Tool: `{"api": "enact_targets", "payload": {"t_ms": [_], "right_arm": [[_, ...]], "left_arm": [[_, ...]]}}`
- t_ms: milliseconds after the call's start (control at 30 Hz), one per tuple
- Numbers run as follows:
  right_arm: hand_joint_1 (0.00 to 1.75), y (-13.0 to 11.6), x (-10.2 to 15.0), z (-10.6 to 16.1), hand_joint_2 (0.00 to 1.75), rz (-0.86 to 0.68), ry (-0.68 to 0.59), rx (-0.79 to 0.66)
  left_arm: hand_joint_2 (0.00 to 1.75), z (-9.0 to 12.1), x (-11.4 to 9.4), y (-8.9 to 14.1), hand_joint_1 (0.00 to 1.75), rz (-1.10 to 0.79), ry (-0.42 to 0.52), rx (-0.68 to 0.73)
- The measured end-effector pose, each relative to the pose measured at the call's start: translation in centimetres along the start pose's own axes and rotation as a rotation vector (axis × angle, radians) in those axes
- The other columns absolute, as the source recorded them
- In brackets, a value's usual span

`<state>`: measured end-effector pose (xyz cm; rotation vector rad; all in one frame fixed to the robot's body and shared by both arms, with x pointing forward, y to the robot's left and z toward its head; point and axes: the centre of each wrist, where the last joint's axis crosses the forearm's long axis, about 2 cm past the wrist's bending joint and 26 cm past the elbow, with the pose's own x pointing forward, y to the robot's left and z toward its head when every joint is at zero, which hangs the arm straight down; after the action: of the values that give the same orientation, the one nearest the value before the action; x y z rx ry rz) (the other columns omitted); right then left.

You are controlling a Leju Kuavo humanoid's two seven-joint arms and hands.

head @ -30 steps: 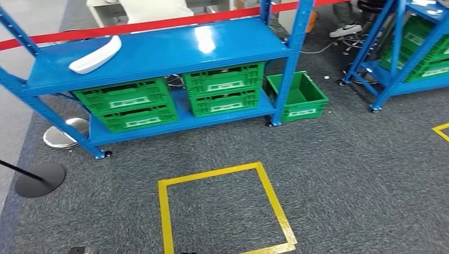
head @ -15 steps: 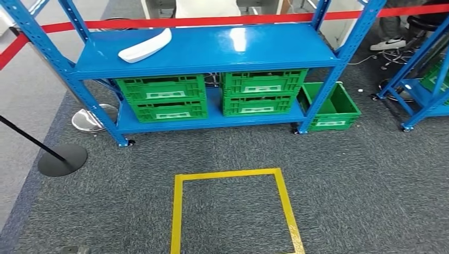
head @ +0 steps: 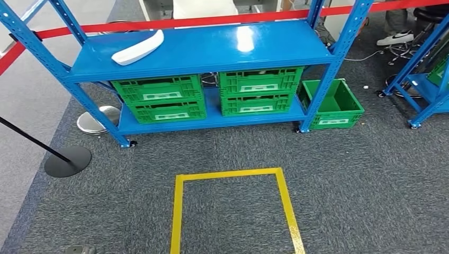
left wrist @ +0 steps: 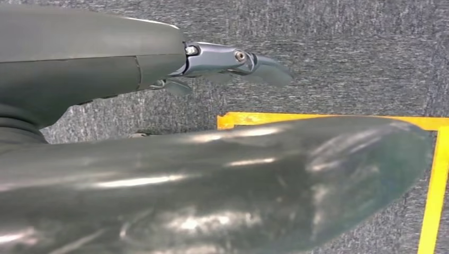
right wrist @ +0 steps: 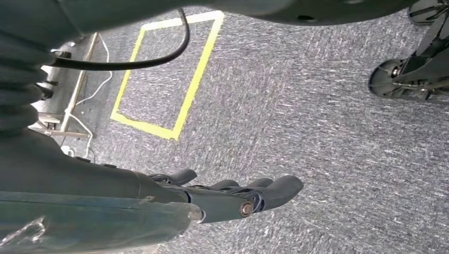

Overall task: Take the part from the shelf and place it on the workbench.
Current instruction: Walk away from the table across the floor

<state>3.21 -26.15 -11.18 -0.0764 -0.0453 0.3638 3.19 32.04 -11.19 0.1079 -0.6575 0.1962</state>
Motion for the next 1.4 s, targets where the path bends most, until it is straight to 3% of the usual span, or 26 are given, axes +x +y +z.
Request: {"api": "enact_targets", "payload": {"t_ms": [100,633,667,700,767,833,1067,1200,1400], "right_arm": [[0.00,-0.02,-0.04,-0.01,0.00,-0.005,-0.008,0.000],[0.00,-0.08,-0.25,-0.03,0.00,-0.010,-0.001,0.015],[0.07,-0.08,-0.25,-0.03,0.00,-0.010,0.002,0.015],[0.22,-0.07,-0.25,-0.03,0.00,-0.013,0.005,0.015],[1.10,-0.08,-0.25,-0.03,0.00,-0.029,0.004,0.013],[1.75,-0.11,-0.27,-0.03,0.00,-0.069,-0.013,0.011],[1.75,-0.18,-0.40,-0.05,0.00,-0.209,-0.088,0.018],[0.93,-0.16,-0.48,-0.06,0.00,-0.252,-0.152,0.026],[0.93,-0.22,-0.50,-0.06,0.00,-0.288,-0.237,0.002]], "left_arm": [[0.00,0.03,-0.05,-0.10,0.00,0.001,0.004,-0.001],[0.00,0.15,-0.23,-0.43,0.00,0.008,0.041,0.002],[0.00,0.17,-0.26,-0.40,0.44,0.016,0.047,0.007],[0.00,0.19,-0.29,-0.36,0.87,0.029,0.051,0.014],[0.00,0.21,-0.33,-0.30,1.75,0.063,0.048,0.028],[0.00,0.23,-0.35,-0.28,1.75,0.093,0.027,0.033],[0.00,0.17,-0.26,-0.14,1.75,0.133,-0.033,0.038],[0.00,0.15,-0.23,-0.09,1.75,0.132,-0.051,0.040],[0.00,0.15,-0.24,-0.09,1.75,0.127,-0.065,0.050]]}}
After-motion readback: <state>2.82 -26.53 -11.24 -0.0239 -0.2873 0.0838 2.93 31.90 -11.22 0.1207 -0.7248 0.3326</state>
